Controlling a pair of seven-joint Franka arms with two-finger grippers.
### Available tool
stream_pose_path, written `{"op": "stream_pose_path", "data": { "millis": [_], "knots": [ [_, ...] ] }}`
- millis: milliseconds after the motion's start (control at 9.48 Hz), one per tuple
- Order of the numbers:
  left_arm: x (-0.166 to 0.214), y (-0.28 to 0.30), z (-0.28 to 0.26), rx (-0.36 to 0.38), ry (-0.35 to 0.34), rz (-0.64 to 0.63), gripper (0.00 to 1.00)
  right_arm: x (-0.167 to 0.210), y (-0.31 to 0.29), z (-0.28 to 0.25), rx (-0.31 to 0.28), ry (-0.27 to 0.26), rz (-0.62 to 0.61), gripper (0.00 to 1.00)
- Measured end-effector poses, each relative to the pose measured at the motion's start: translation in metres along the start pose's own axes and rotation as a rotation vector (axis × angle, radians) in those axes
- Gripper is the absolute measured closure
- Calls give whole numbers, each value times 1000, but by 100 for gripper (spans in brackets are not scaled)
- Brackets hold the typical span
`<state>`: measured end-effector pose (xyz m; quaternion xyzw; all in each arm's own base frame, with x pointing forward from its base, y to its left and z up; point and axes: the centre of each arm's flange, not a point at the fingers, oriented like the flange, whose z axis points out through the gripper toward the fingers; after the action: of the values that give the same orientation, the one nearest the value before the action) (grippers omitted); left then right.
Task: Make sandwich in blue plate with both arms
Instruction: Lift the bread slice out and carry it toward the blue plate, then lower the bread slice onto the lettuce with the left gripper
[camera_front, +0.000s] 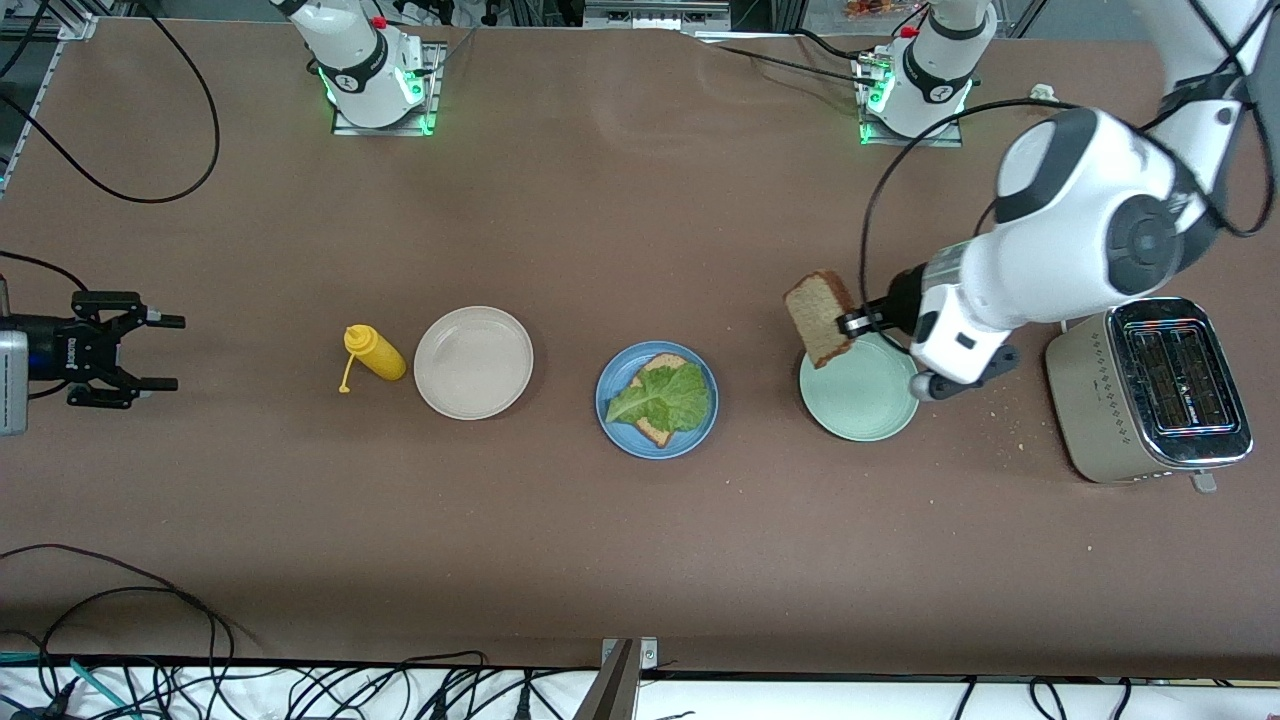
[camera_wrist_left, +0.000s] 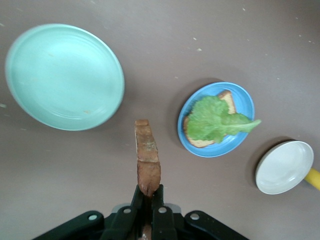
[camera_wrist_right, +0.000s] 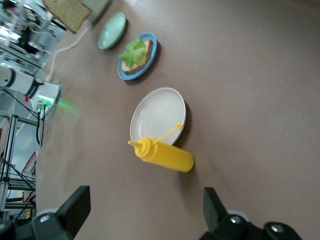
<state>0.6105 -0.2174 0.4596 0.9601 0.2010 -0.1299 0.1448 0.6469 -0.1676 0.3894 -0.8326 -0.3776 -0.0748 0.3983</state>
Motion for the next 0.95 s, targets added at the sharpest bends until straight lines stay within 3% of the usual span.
{"op": "stream_pose_path", "data": {
  "millis": [211,422,633,844,950],
  "knots": [
    [-7,34,26,-77,9,-54,91,38,-46,-12,-109,-137,156,0],
    [-2,57,45,-213,6,-131,91,68,-92,-21,-268,-260,327,0],
    [-6,72,80,-295,51,-136,91,80,-120,-18,-387,-329,489,0],
    [-31,86,133,-395,144,-119,91,84,-145,5,-558,-379,616,0],
    [-46,88,154,-443,189,-112,91,84,-166,25,-617,-388,673,0]
  ]
}}
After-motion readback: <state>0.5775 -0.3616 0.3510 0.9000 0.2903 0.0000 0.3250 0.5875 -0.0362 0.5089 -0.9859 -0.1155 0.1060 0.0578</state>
